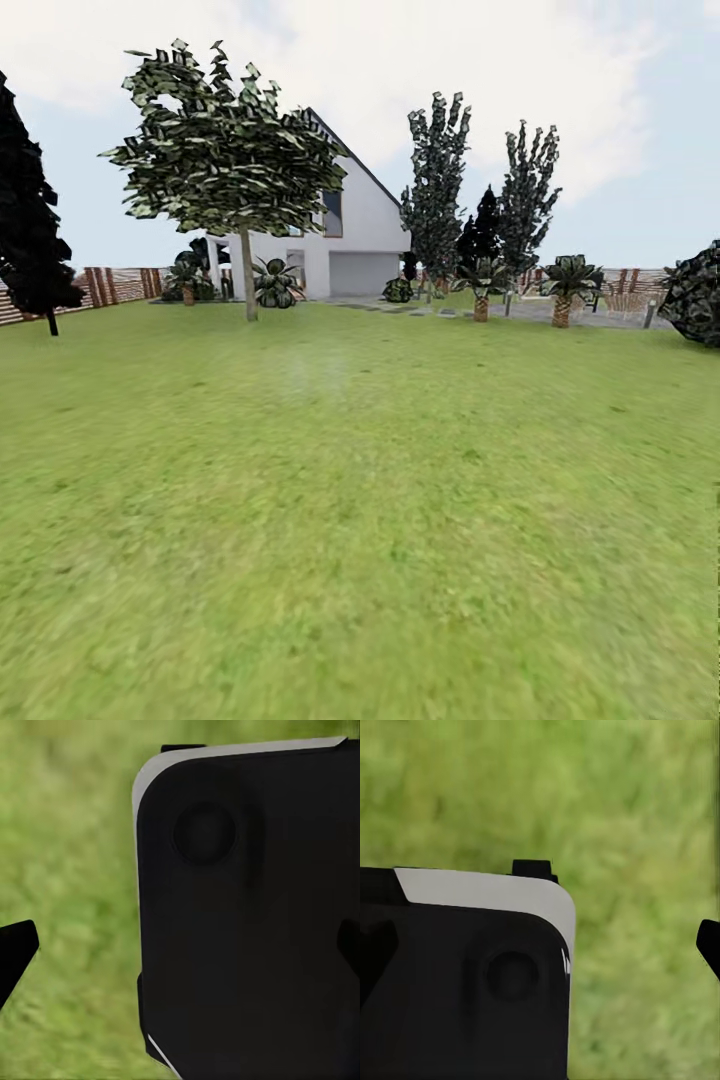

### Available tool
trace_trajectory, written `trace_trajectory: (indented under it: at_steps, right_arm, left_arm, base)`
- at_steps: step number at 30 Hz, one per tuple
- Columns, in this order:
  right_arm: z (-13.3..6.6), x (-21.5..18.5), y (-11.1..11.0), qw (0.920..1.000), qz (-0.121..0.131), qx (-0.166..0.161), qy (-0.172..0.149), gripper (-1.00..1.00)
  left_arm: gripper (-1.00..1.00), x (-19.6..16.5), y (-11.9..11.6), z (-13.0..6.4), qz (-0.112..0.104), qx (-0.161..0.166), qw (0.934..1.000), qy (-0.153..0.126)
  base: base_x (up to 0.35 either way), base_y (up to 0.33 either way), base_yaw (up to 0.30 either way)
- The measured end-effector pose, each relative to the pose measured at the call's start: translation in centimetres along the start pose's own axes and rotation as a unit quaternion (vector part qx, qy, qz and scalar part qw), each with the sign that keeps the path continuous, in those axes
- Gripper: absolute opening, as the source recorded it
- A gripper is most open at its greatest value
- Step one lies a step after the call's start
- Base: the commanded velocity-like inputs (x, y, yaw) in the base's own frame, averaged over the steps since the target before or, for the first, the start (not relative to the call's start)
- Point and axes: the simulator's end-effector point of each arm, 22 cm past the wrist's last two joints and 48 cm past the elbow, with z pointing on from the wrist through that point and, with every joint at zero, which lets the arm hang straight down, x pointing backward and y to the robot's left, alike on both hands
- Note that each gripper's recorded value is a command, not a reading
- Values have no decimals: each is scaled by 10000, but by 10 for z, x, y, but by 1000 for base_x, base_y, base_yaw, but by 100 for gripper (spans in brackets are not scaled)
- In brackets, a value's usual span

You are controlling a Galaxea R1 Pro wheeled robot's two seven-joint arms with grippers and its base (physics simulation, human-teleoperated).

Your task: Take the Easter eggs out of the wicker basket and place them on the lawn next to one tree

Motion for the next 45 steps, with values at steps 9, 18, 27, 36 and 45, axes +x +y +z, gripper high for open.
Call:
trace_trajectory:
  at_steps: [9, 18, 27, 36, 45]
  right_arm:
    - [0, 0, -1, 10000, 7, 14, 0, 100]
    - [0, 0, -1, 10000, 7, 14, 0, 100]
    - [0, 0, -1, 10000, 1, 14, 0, 100]
    - [0, 0, -1, 10000, 6, 14, 0, 100]
    - [0, 0, -1, 10000, 6, 14, 0, 100]
  left_arm:
    - [100, 0, 0, 0, -2, 0, 10000, -5]
    - [100, -1, 0, 0, -3, 0, 10000, -6]
    - [100, -1, 0, 0, -3, 0, 10000, -6]
    - [100, -1, 0, 0, -5, 0, 10000, -6]
    - [100, 0, 0, 0, -3, -2, 10000, -6]
  base:
    - [338, 0, -18]
    - [338, 0, 0]
    - [338, 0, 0]
    - [338, 0, 0]
    - [338, 0, 0]
